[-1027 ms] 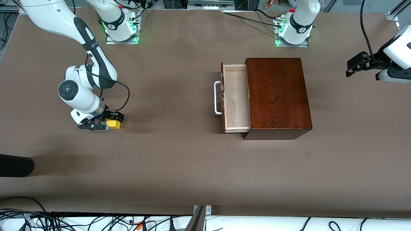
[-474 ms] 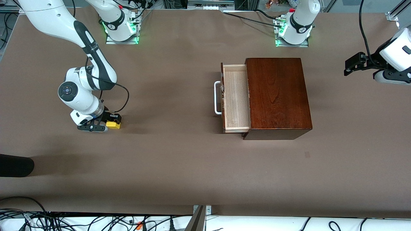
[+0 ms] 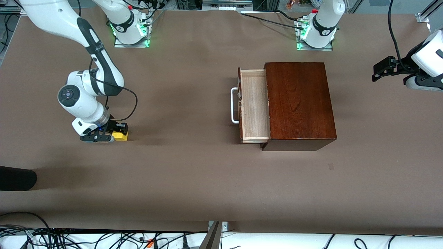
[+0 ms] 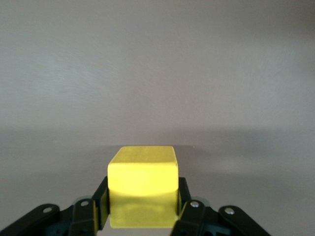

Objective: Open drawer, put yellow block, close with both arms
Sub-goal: 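Carry the yellow cube with the right gripper over the open drawer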

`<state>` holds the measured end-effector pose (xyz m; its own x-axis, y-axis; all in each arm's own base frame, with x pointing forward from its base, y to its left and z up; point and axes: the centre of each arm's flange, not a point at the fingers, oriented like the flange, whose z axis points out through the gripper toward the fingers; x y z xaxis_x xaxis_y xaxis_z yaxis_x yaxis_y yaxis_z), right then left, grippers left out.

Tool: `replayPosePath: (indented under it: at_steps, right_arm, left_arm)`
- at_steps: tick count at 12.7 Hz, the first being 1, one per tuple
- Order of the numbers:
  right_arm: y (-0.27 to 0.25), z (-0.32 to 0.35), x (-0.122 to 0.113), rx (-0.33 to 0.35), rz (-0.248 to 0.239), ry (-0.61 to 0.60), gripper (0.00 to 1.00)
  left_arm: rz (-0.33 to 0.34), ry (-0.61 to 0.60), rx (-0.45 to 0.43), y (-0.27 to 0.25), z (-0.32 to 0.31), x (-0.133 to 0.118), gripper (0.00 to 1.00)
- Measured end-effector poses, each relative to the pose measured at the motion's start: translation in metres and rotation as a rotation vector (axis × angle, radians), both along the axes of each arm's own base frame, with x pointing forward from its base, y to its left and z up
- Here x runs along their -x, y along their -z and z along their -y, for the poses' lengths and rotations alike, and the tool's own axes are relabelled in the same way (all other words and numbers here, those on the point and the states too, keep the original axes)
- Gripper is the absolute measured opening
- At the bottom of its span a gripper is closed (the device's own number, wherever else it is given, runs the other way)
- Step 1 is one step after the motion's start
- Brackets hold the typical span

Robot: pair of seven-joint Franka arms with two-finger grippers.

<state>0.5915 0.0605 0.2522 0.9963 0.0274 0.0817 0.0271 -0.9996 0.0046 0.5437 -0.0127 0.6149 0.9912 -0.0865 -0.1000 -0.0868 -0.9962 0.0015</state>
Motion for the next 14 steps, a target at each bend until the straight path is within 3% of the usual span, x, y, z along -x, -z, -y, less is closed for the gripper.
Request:
replayPosePath:
  at_steps: [4,7,10,14]
  right_arm:
    - [-0.087,-0.076,-0.011,-0.014,-0.032,-0.136,0.55]
    - [-0.145,-0.168,-0.002,-0.051,-0.034,-0.287,0.55]
    - [-0.187,-0.285,0.042,-0.086,0.002,-0.498,0.55]
    - [-0.186,-0.432,0.118,-0.054,0.055,-0.797,0.55]
  left_arm:
    - [0.005,-0.001,0.000,-0.002,0.000,0.000,1.00]
    - [0.007,-0.001,0.000,-0.003,-0.001,0.000,1.00]
    - [0.007,-0.001,0.000,-0.004,-0.001,0.000,1.00]
    - [0.008,-0.002,0.000,-0.004,-0.001,0.000,1.00]
